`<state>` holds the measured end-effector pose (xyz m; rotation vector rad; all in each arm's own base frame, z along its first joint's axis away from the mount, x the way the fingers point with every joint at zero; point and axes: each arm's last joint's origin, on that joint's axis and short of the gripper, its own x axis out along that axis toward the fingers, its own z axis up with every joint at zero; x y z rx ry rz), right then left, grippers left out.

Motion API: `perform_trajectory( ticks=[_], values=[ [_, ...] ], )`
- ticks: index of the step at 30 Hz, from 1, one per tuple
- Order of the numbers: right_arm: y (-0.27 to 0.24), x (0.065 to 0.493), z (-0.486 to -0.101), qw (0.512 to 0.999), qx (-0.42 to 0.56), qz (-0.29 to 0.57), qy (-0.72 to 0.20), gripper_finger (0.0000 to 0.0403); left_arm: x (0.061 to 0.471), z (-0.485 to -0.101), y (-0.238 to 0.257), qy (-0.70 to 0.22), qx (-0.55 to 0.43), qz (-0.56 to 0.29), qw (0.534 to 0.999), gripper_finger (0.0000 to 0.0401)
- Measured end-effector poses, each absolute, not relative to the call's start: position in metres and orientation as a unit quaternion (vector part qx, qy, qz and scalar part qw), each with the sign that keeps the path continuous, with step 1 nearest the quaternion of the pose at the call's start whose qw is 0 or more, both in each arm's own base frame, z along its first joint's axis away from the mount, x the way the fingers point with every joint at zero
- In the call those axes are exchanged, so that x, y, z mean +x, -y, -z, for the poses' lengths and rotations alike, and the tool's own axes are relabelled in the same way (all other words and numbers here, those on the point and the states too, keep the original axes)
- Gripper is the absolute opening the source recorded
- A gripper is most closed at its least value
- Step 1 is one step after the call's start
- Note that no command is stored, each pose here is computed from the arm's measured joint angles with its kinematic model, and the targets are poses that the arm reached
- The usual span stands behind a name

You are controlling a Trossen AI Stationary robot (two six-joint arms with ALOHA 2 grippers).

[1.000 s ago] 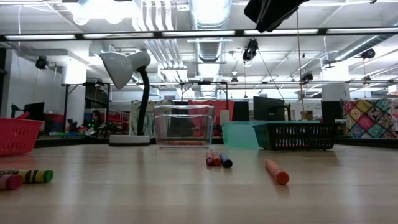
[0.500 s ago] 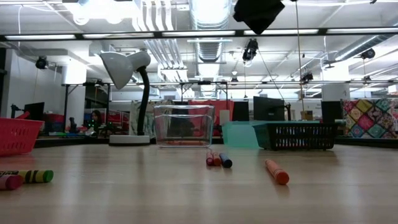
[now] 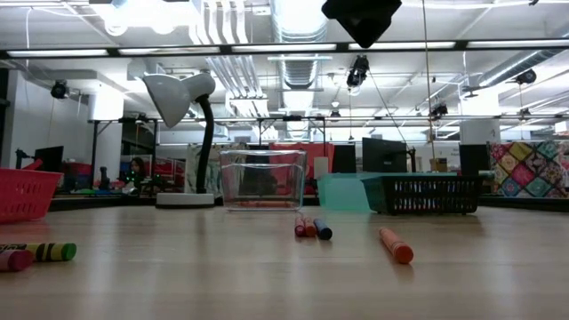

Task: Sort crayons
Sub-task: Put the red crayon into the black bin

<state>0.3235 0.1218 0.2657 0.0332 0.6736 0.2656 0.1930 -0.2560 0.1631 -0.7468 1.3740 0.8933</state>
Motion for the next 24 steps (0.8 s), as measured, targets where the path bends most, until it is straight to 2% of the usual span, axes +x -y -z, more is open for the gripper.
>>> perform_trajectory(
  ticks=[11,24],
  values=[
    [-0.1204,0.3218,-0.2596,0.934,0.017,-0.114,-0.337,0.0043,0.1924,-0.1632,0.2552,-0.597,-0.322,-0.393,0.620,0.0146],
    [-0.1201,0.3215,-0.2587,0.934,0.009,-0.116,-0.337,0.0043,0.1903,-0.1639,0.2510,-0.582,-0.317,-0.422,0.619,0.0132]
  ],
)
